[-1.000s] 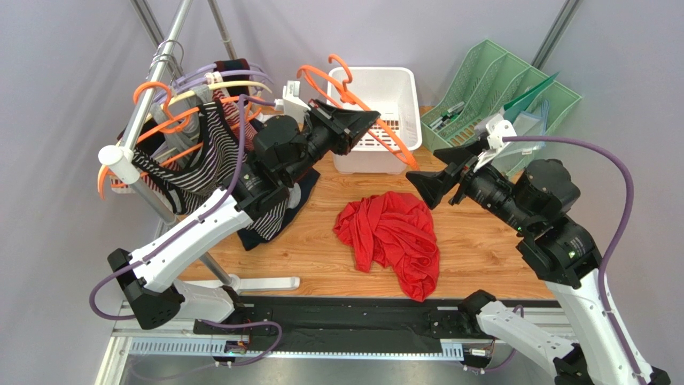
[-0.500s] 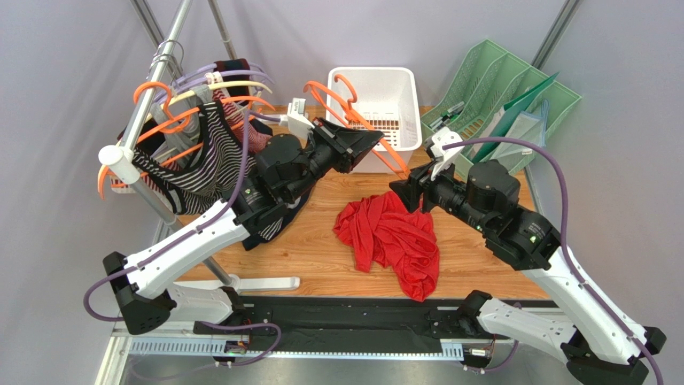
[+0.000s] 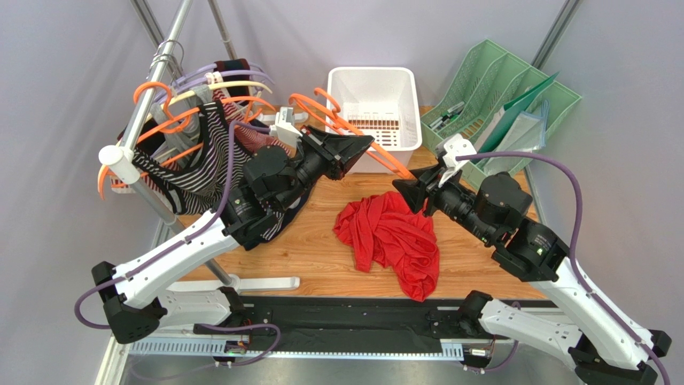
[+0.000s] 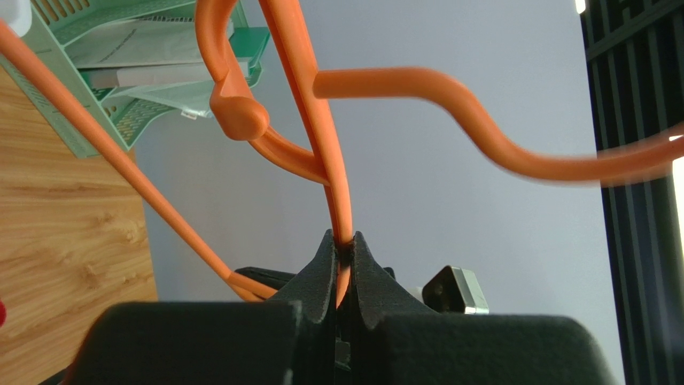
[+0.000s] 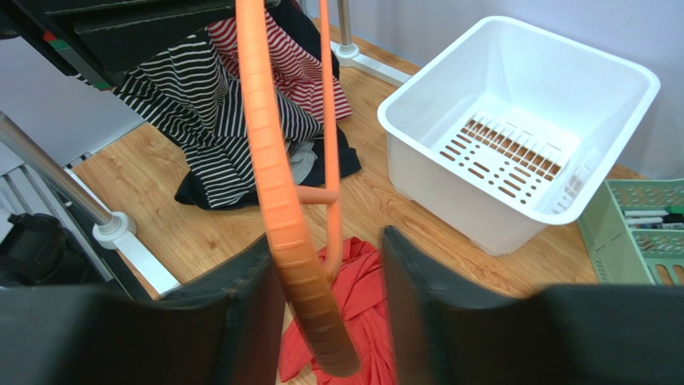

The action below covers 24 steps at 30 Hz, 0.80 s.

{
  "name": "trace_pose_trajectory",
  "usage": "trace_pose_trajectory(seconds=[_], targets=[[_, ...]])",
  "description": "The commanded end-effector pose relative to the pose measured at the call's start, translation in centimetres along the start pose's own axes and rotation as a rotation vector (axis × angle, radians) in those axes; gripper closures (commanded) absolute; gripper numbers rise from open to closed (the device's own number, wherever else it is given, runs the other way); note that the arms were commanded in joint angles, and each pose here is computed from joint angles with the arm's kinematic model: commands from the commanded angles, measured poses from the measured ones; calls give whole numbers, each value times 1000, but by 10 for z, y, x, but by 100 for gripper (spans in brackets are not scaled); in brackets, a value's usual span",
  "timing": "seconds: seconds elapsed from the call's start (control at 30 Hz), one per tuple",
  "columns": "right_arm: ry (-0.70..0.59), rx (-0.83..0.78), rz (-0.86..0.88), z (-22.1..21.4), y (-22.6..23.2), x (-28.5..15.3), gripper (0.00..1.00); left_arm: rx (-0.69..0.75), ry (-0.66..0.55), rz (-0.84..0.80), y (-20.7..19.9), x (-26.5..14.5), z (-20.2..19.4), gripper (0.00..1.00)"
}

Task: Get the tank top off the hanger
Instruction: Place the hanger at the clothesline.

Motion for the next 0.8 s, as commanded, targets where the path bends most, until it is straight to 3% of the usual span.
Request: trace_pose_trajectory(seconds=[0.0,0.1,0.13,0.27,0.4,0.43,0.57,0.77], targets=[[-57,-12,16,15,5,6,68,-31,-7,-75,-22,-9,3,100],[-54,-14,15,14,5,7,97,-32,8,-77,-22,-10,1,100],[-54,-14,11,14,4,7,100,-21,23,-79,-21,-10,-1,100],[-51,40,-32,17,0,-6,100,53,69,-65,-17,-17,-6,97],[-28,81,-108,12,-11,-33,100,192,113,-108,-18,-37,-7,41],[4,86,-154,5,-17,-39,100,214,142,-112,-14,-40,-11,36],[52,113,-255,-3,-31,-64,100,364,220,-197,-13,-55,-19,30],[159,151,-176,-18,-22,-99,100,688,374,-371,-3,-93,-32,29]])
Point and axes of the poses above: each gripper's point midway between its finger pads, its own x axis out along the fingers, its own y axis along the line the jaws close on, z = x × y, the point moved 5 cm from there along -x, back along the fingers, and after that the axes turned 4 degrees about x, right-handed, at the moved point
